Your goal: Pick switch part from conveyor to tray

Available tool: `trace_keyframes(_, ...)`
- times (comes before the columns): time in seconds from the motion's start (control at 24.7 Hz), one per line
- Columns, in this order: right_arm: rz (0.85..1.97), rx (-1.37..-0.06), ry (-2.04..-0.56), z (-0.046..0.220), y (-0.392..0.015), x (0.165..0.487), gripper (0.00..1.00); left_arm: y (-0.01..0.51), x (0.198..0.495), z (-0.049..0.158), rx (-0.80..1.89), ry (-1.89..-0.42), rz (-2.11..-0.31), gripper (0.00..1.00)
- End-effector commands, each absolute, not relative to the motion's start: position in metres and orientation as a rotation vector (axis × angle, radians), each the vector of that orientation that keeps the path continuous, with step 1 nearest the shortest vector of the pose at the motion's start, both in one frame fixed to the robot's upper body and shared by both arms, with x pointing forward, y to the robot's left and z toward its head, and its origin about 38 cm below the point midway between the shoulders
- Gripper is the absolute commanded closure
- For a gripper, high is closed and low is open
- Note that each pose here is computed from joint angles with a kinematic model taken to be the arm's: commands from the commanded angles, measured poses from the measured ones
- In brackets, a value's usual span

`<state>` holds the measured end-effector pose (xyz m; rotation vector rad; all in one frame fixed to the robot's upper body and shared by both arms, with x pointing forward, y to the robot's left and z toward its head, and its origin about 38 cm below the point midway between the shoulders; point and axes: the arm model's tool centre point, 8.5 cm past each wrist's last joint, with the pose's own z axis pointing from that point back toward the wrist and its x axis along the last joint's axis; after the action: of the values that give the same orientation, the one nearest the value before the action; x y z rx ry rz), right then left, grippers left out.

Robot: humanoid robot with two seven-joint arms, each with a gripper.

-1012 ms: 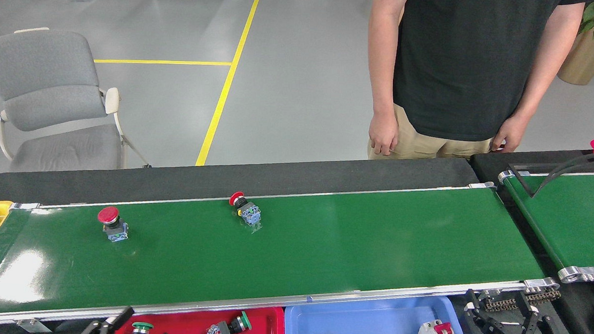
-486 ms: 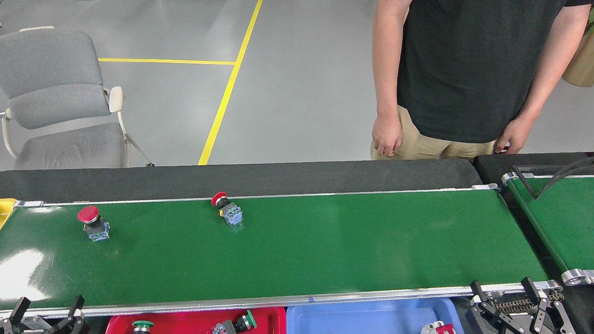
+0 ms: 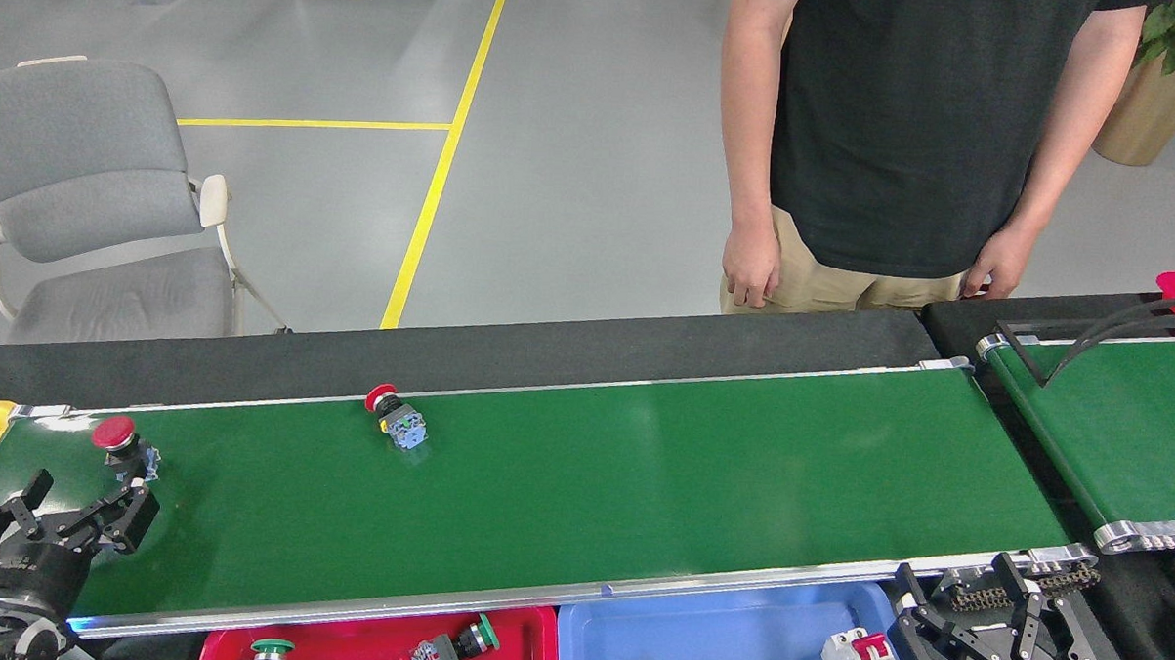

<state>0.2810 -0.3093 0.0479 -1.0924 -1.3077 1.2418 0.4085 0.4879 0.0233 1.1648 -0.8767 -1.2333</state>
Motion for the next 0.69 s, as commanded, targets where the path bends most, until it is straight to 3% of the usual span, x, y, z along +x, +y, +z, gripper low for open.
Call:
trace_keyframes(0.0, 1.249, -1.089, -1.324, 0.049, -0.306, 0.283, 0.02, 0.499, 0.42, 0.036, 1.216, -0.842, -1.196, 0.0)
trace_keyframes(0.12, 1.251, -1.076, -1.334, 0.048, -0.3, 0.284, 0.02, 0.508, 0.437, 0.041, 1.231, -0.756, -1.153, 0.04)
trace_keyframes(0.32, 1.282, -1.045, -1.347, 0.043, -0.29, 0.282, 0.02, 0.514, 0.437, 0.045, 1.337, -0.775, -1.124, 0.39)
trace_keyframes(0.65, 1.269, -1.048, -1.346, 0.044, -0.291, 0.282, 0.02, 0.497, 0.406, -0.004, 1.256, -0.737, -1.228, 0.59)
